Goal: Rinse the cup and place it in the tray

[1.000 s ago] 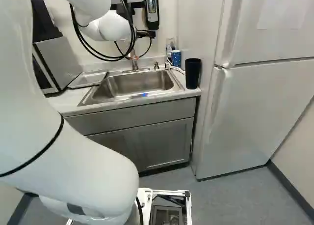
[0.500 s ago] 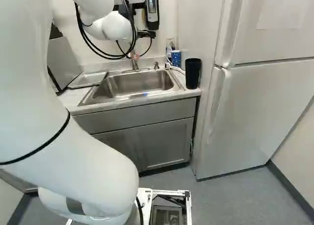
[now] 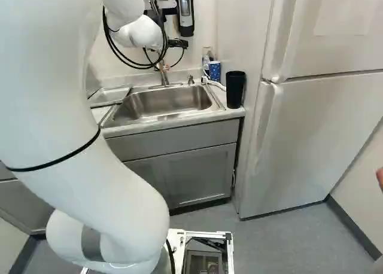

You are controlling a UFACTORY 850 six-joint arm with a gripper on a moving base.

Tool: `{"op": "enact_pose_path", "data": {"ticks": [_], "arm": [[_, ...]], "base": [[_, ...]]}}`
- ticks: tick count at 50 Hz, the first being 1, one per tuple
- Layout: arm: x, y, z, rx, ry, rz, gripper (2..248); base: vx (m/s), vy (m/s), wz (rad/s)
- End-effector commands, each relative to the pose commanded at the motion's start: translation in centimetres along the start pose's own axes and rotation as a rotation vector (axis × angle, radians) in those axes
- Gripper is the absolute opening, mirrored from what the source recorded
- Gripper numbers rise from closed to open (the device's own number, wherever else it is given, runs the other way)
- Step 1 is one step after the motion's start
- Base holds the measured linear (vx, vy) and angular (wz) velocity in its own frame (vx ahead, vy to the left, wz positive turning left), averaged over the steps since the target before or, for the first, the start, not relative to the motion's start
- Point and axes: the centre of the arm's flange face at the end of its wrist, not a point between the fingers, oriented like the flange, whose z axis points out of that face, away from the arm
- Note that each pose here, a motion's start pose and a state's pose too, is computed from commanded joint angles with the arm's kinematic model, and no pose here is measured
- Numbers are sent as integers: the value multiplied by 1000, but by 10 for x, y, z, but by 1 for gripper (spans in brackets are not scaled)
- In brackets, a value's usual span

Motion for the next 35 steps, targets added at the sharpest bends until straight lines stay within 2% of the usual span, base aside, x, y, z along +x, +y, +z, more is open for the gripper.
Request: {"op": "enact_pose_path", "data": {"ticks": [35], "arm": [[8,-20,72,30,-44,-8,247]], "base": [[0,0,0]]}}
